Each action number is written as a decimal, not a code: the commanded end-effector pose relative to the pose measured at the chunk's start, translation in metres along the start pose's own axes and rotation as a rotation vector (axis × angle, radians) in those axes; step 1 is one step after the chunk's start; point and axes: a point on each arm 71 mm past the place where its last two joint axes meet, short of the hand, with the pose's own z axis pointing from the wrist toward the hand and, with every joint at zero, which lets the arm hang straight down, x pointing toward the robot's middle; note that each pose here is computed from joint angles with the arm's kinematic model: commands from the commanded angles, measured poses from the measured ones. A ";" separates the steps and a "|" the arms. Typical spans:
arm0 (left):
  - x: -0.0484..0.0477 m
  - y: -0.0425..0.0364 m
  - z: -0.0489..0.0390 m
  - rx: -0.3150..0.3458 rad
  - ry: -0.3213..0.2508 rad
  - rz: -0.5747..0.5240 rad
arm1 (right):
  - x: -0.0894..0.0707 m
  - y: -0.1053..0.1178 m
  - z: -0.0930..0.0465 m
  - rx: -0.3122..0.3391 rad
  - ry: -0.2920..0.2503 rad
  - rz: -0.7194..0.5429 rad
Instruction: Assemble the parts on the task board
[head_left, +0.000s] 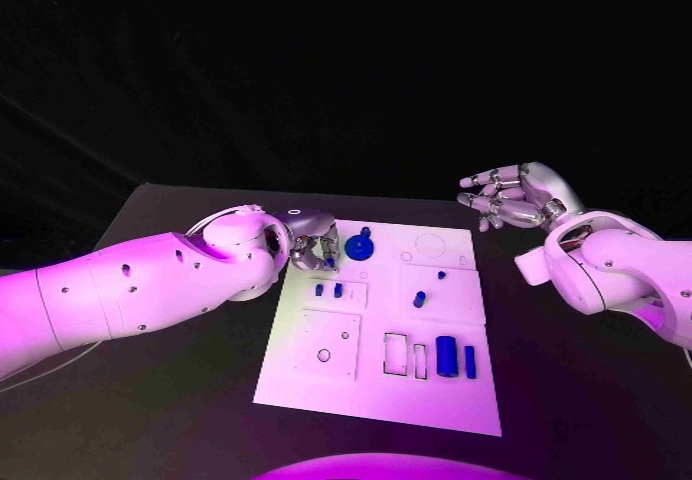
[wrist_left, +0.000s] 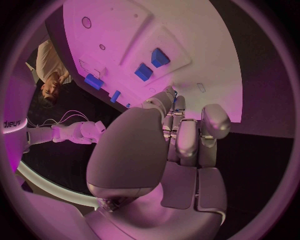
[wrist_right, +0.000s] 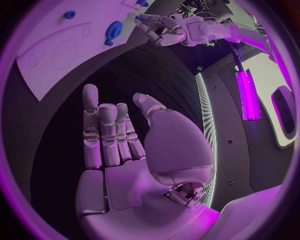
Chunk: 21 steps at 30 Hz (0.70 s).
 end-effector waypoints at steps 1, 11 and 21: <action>0.0013 -0.0014 0.0016 -0.002 0.021 -0.004 | 0.001 0.001 0.000 -0.012 0.006 0.000; 0.0025 -0.0031 0.0052 0.000 0.026 -0.003 | 0.001 0.001 0.000 -0.013 0.007 0.000; 0.0038 -0.0067 0.0067 0.008 0.037 -0.001 | 0.002 0.001 0.001 -0.014 0.008 0.000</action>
